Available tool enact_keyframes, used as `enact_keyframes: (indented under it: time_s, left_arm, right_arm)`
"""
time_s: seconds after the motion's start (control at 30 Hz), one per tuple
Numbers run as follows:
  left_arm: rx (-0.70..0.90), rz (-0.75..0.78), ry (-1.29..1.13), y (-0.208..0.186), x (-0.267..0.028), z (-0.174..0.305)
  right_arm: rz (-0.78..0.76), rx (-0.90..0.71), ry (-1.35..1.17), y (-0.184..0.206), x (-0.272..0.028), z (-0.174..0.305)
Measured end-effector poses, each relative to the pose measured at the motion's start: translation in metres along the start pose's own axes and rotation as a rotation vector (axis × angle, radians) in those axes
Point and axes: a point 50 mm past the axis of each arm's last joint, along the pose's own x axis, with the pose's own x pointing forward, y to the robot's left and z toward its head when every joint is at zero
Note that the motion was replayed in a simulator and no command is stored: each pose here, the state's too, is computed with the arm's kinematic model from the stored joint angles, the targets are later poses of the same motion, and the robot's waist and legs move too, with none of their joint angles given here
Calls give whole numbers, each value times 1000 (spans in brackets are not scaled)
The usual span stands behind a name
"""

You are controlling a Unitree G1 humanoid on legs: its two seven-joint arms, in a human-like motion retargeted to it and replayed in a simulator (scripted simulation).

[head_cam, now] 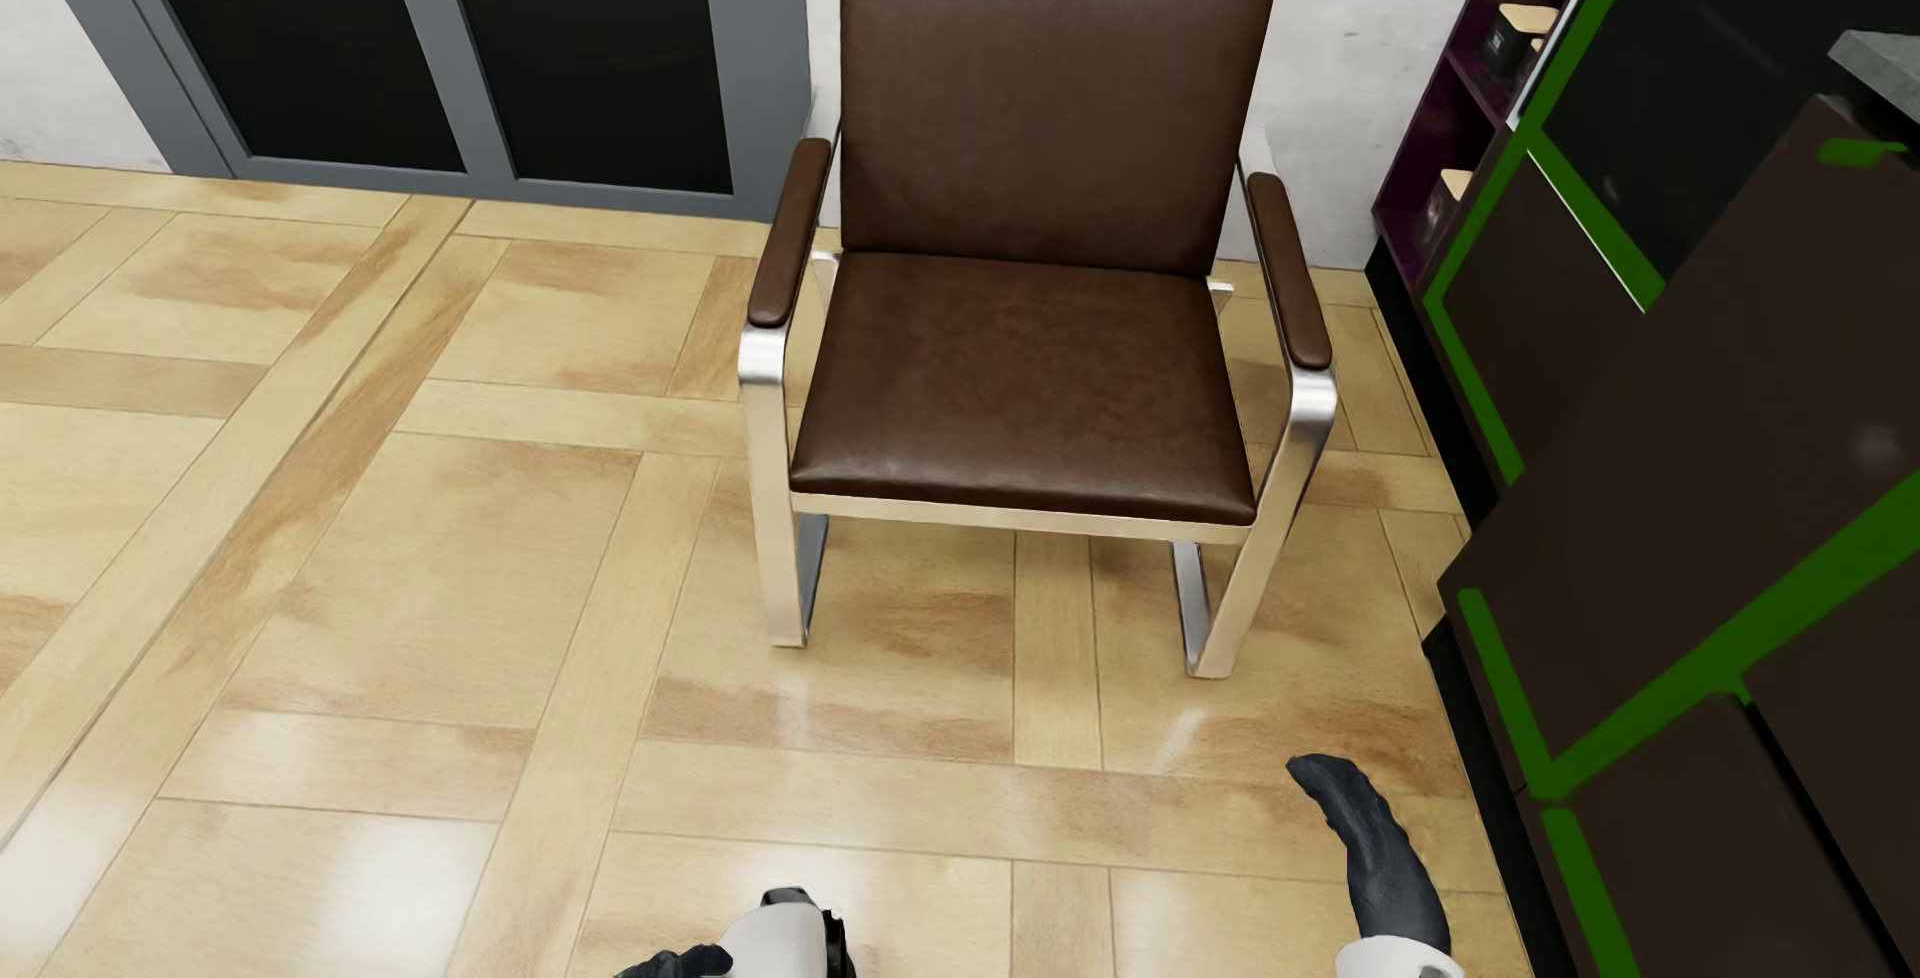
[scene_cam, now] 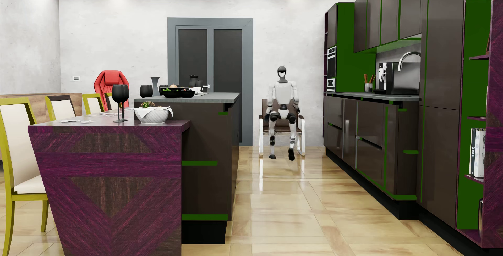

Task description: Walk to chair

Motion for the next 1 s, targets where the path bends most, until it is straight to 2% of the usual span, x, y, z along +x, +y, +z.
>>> enact_keyframes:
  time_s: [0.03,0.07,0.1,0.13,0.2,0.27,0.33,0.4,0.47,0.53,0.6,0.7,0.77,0.83,0.9,0.97,1.0]
  left_arm:
    - [-208,134,-143,29,-1,32]
    - [-335,243,-295,54,-8,60]
    - [-343,340,-434,79,-18,83]
    - [-274,436,-556,104,-31,103]
    - [-147,596,-770,144,-65,138]
    - [-146,662,-929,168,-93,163]
    - [-183,652,-912,176,-92,158]
    - [-143,602,-787,167,-75,144]
    - [-12,488,-591,139,-45,123]
    - [141,282,-365,92,-14,85]
    - [133,73,-192,41,1,41]
    - [-77,-187,65,-37,-2,-21]
    - [-65,-309,172,-77,-12,-40]
    - [-34,-419,195,-96,-19,-47]
    - [-57,-422,177,-95,-19,-46]
    - [-83,-318,138,-81,-14,-41]
    - [-31,-263,92,-71,-11,-33]
  right_arm:
    - [200,-161,6,17,-1,-11]
    - [356,-306,41,25,-2,-25]
    - [449,-376,102,28,-3,-37]
    - [488,-397,156,28,-3,-44]
    - [498,-422,205,20,-3,-55]
    - [413,-377,278,9,-9,-69]
    - [334,-250,397,12,-17,-81]
    - [372,-215,451,24,-26,-85]
    - [435,-235,438,32,-31,-85]
    - [464,-250,425,34,-30,-83]
    - [446,-242,401,32,-26,-78]
    - [348,-158,406,23,-23,-78]
    - [302,-104,466,22,-28,-87]
    - [306,-54,542,28,-38,-96]
    - [362,-52,587,37,-46,-101]
    - [449,-108,609,46,-51,-105]
    - [483,-129,612,50,-52,-103]
